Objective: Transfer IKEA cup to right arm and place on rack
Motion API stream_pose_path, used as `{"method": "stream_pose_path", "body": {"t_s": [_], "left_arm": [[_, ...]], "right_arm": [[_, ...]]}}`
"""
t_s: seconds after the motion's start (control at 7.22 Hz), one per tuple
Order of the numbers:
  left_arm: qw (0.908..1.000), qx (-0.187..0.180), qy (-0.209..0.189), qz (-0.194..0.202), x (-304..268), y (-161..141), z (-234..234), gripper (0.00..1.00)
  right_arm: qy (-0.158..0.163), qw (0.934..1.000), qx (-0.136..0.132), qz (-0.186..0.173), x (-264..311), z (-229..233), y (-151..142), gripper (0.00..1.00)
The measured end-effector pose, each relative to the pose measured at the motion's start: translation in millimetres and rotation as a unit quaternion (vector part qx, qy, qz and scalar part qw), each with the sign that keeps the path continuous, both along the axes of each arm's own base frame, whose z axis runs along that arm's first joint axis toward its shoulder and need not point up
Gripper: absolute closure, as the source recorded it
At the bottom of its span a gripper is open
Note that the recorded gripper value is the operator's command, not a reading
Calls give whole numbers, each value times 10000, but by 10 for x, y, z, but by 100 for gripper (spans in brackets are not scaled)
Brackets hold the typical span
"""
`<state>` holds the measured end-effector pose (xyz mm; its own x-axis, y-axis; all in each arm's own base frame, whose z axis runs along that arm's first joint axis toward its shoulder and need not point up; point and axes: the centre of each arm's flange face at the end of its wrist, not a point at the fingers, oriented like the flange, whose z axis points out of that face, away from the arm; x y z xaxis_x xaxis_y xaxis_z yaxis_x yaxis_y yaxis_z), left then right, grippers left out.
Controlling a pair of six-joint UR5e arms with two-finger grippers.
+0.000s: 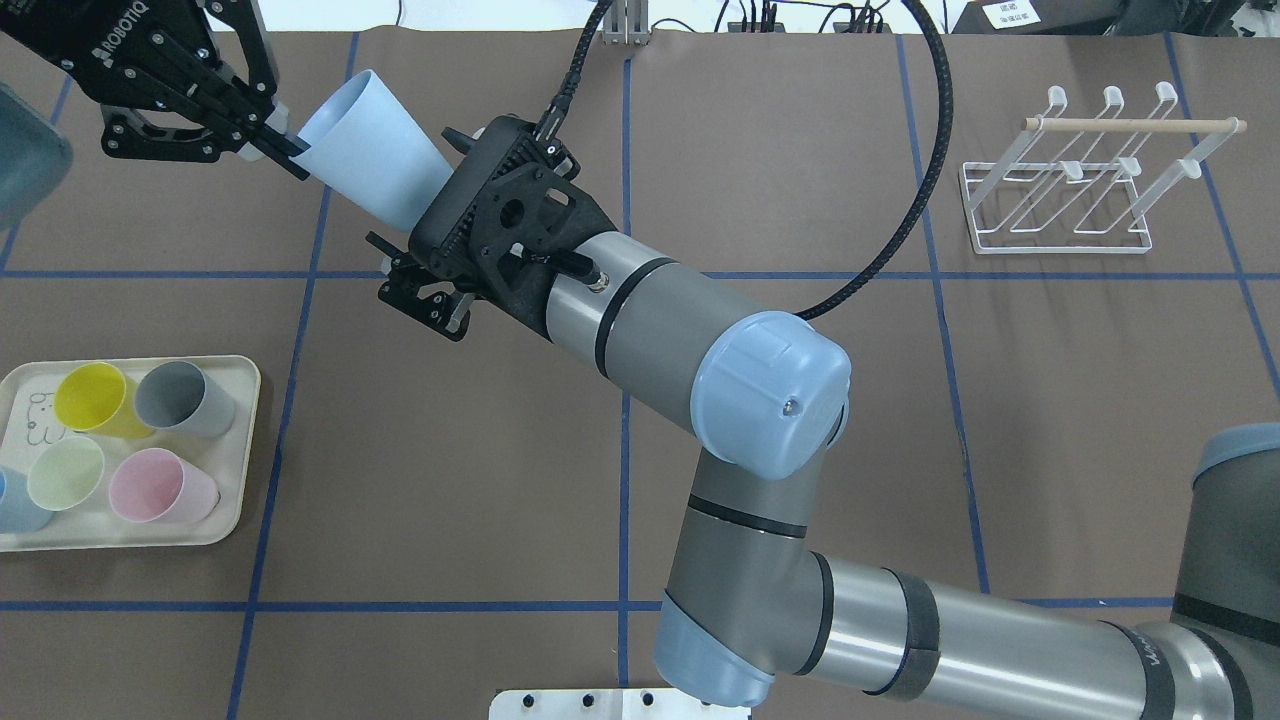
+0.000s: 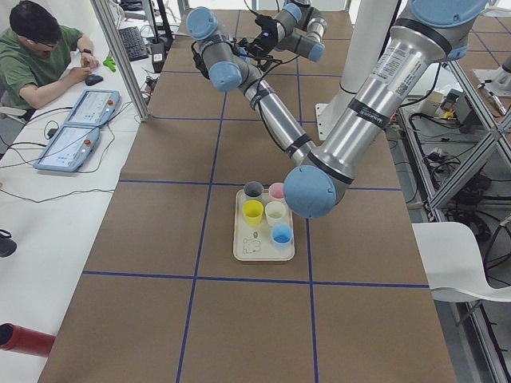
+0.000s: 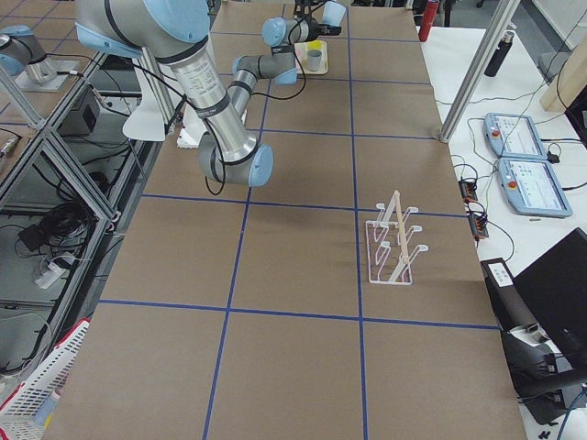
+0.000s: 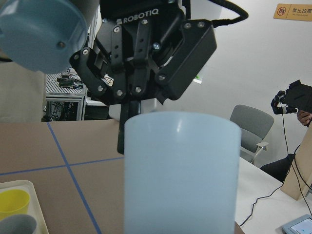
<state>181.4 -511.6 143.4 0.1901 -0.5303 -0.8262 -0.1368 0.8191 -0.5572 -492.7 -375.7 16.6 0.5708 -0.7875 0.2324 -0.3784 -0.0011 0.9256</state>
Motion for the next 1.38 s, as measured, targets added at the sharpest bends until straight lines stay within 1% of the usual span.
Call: {"method": "stream_pose_path", "body": {"t_s": [0.69,0.83,0.97,1.11,1.25,1.38], "left_arm": [[10000,0,-1,-1,3,-2,-3,100],[10000,1,-1,1,6,-2,-3,100],[10000,3,-1,2,8,-1,-3,100],[10000,2,-2,1,8,-1,-3,100],[10000,1,-3,1,9,-1,-3,92],[10000,-3,-4,3,12,-2,-3,54]], "right_arm": [[21,10000,46,-3,-8,-11,30,9],[22,10000,52,9,-5,-16,33,11],[21,10000,52,37,-5,-18,38,20],[34,10000,57,73,-7,-18,42,34],[58,9999,62,113,-9,-15,42,47],[90,9998,52,168,-19,-1,46,50]]}}
